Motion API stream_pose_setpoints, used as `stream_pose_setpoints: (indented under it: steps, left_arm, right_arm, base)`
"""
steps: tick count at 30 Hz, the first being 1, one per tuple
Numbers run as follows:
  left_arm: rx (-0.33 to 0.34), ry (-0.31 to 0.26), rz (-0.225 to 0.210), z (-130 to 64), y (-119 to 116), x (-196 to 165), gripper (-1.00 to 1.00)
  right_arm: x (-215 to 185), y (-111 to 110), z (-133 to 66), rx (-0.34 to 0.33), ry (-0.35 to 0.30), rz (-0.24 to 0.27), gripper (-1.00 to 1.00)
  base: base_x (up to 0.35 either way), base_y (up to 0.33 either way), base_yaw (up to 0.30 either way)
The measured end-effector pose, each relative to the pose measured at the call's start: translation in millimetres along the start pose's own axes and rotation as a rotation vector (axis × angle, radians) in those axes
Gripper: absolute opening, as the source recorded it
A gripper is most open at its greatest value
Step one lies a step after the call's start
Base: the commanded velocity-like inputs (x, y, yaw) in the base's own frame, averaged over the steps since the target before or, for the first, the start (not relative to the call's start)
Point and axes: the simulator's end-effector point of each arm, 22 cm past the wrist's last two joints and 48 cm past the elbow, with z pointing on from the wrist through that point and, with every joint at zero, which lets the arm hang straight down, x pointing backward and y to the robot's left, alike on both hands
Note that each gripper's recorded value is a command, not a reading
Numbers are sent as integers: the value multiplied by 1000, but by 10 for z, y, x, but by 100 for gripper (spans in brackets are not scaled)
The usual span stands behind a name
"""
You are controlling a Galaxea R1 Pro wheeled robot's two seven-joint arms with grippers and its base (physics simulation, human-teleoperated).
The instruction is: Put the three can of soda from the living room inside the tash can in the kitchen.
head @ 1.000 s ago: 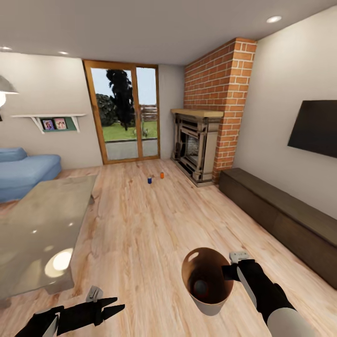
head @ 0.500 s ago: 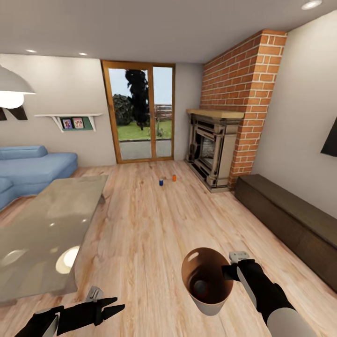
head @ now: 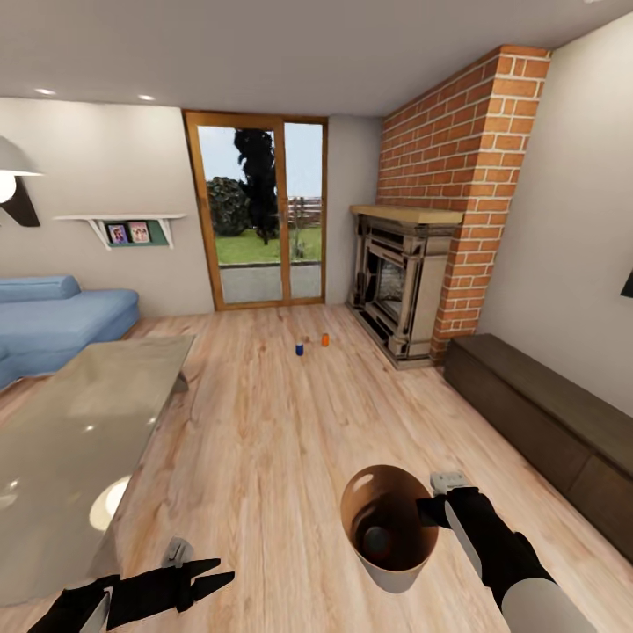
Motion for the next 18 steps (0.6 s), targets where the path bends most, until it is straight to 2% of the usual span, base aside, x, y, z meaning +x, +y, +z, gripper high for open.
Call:
stream_pose_setpoints:
  steps: [10,18]
  left_arm:
    - [-1,-1,-1,-2,2,0,100]
    - [-1,-1,-2,-2,3,0,100]
  right_arm:
    - [0,2,0,-1,0,0,-100]
    - [0,-2,0,0,0,0,-100]
  base:
    - [346,-41,0]
    - [348,38,0]
